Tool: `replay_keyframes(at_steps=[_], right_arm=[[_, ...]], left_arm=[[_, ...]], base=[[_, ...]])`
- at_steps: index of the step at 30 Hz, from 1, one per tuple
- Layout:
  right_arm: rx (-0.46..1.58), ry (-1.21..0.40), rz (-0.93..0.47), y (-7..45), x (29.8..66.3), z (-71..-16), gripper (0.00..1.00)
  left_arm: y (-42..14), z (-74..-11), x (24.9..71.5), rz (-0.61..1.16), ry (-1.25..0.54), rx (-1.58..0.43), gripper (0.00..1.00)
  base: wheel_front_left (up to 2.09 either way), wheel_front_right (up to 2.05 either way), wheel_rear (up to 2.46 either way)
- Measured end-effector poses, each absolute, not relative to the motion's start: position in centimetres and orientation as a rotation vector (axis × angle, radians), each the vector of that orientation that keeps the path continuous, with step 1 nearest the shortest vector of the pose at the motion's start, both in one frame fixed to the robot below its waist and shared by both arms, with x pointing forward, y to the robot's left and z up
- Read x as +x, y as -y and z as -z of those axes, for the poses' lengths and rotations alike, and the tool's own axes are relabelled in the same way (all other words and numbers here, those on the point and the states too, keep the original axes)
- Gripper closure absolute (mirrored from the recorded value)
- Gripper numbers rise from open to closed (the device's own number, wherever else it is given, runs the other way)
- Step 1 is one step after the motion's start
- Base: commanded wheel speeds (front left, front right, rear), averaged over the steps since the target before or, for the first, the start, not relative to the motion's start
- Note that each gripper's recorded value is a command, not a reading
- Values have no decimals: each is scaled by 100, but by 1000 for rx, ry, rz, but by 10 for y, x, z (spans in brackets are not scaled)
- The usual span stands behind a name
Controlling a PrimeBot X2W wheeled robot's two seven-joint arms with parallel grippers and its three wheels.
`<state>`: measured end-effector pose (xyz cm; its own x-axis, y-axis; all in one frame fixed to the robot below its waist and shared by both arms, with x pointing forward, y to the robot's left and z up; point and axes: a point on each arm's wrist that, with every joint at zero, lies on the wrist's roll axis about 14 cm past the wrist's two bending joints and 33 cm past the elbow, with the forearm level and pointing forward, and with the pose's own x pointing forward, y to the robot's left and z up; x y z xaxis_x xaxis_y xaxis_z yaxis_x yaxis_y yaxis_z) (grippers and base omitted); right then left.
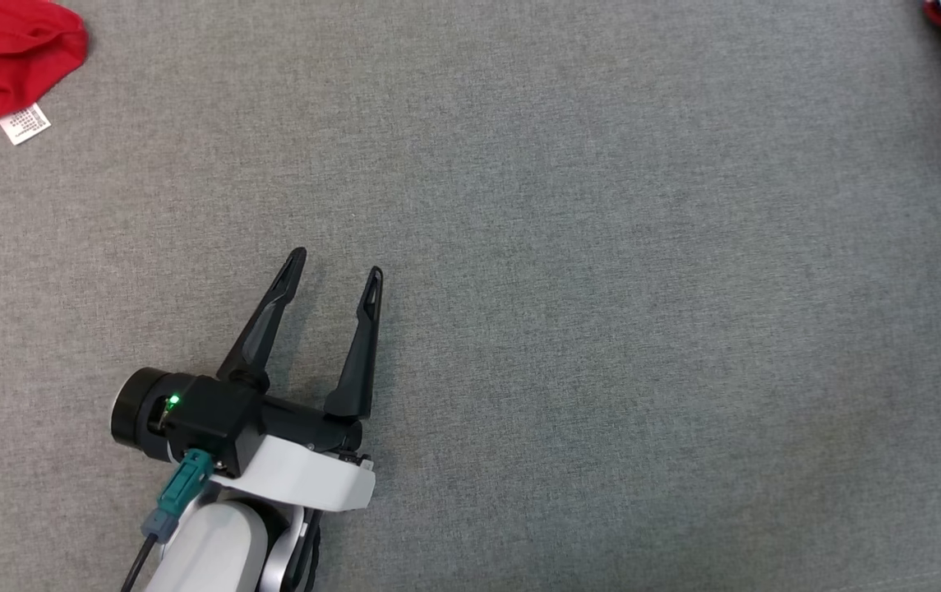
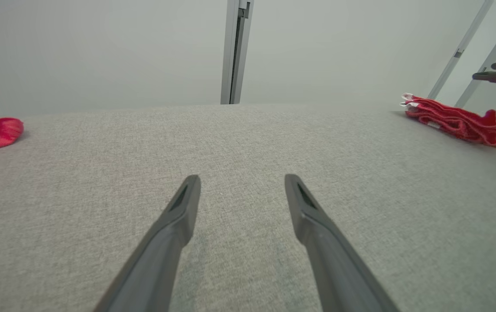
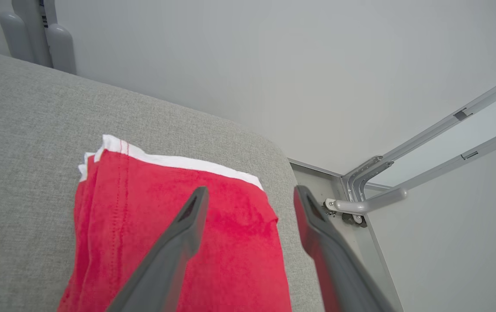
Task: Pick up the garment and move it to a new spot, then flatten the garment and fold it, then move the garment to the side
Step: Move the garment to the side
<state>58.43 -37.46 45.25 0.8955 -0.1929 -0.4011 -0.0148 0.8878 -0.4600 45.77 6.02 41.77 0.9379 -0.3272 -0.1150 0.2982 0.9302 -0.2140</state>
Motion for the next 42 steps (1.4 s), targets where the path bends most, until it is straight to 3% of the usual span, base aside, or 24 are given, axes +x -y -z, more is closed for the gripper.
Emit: replay_keyframes(at_steps=[13,21,35,42], right_arm=[[-417,-319,25,332,587,-477,0],[-294,-114,-67,274,589,-529,0],[1,61,-166,175,501,-545,0],[103,90,-107,169,457,-531,0]], left_arm=[[-69,-437,461,290,-100,-202,0],[-98,-461,462,195,-36,-193,0],[-139,-478,413,44,-26,-218,0],[-158,-473,382,-39,-43,-232,0]], base=[[0,0,0],[0,0,0],[0,0,0],[0,0,0]])
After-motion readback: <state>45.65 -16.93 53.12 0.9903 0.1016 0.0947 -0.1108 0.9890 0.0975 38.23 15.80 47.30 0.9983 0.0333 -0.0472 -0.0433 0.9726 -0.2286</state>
